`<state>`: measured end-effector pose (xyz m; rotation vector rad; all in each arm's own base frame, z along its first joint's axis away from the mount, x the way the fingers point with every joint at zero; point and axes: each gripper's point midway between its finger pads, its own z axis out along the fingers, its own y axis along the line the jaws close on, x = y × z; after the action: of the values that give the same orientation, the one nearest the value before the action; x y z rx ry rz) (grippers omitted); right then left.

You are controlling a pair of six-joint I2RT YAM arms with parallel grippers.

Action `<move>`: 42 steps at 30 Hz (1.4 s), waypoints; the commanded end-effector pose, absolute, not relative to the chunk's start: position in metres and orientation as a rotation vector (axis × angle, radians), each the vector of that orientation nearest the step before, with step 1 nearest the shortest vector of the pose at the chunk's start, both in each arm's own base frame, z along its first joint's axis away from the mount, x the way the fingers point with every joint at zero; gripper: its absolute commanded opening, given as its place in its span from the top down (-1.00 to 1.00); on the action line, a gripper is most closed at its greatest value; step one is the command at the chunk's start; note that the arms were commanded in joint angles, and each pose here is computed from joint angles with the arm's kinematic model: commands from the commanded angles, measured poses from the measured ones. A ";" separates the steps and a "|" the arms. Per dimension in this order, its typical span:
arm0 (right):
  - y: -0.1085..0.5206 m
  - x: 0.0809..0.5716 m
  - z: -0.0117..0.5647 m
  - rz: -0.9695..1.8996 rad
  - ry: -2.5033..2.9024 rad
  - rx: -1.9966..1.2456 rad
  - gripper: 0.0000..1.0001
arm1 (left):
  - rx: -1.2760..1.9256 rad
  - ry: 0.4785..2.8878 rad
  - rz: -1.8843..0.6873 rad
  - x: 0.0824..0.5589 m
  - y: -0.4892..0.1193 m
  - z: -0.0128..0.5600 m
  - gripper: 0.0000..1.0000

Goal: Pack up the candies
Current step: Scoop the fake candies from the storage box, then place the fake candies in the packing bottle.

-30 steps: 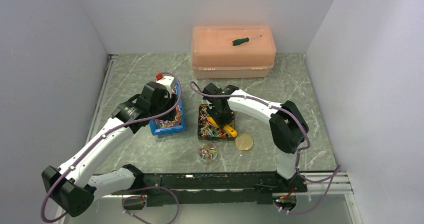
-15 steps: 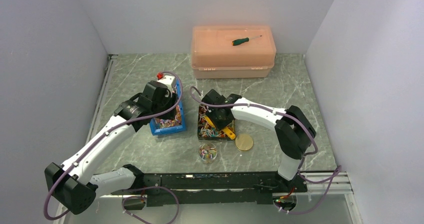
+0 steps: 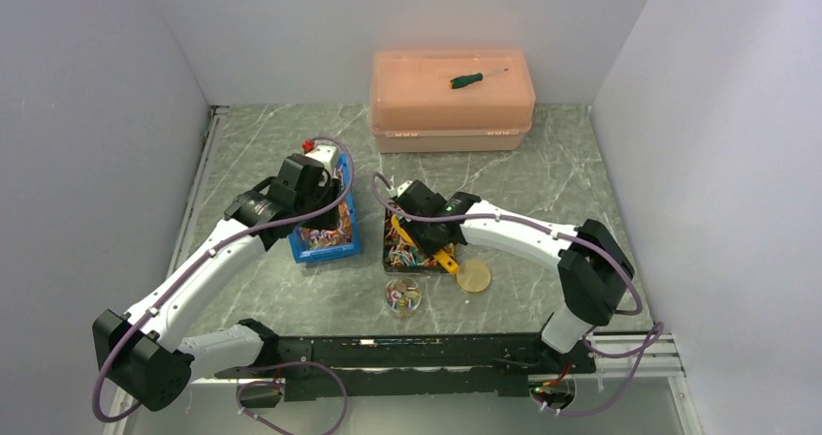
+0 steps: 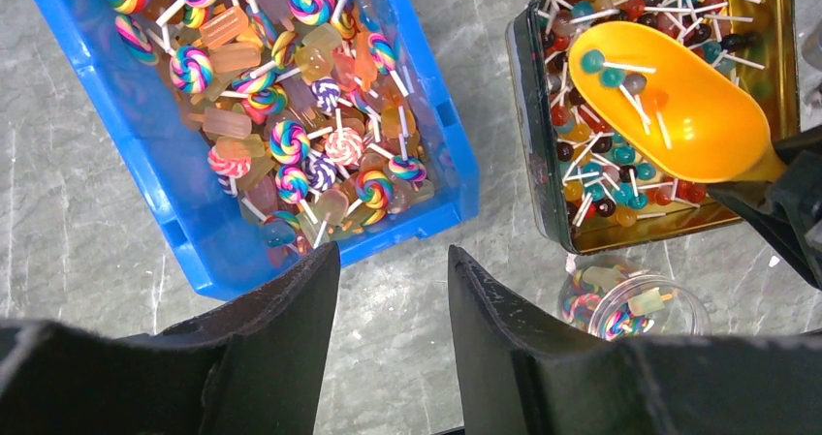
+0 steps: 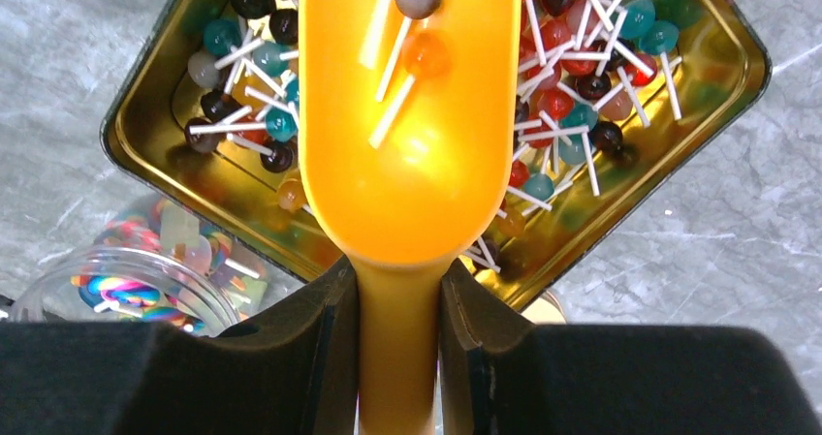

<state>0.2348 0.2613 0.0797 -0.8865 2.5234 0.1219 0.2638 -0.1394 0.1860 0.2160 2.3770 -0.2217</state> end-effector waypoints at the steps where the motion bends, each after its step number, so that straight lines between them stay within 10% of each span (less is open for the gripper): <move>1: 0.260 0.234 0.097 0.129 2.455 -0.852 1.00 | 0.210 2.356 -0.238 0.270 -0.141 0.189 -0.01; 42: 0.244 0.107 0.143 0.233 2.354 -0.913 1.00 | 0.154 2.340 -0.119 0.278 -0.123 0.187 0.00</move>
<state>0.1166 0.2446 0.1299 -0.9805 2.3500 0.2211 0.2714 -0.1268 0.1808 0.1751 2.3814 -0.1322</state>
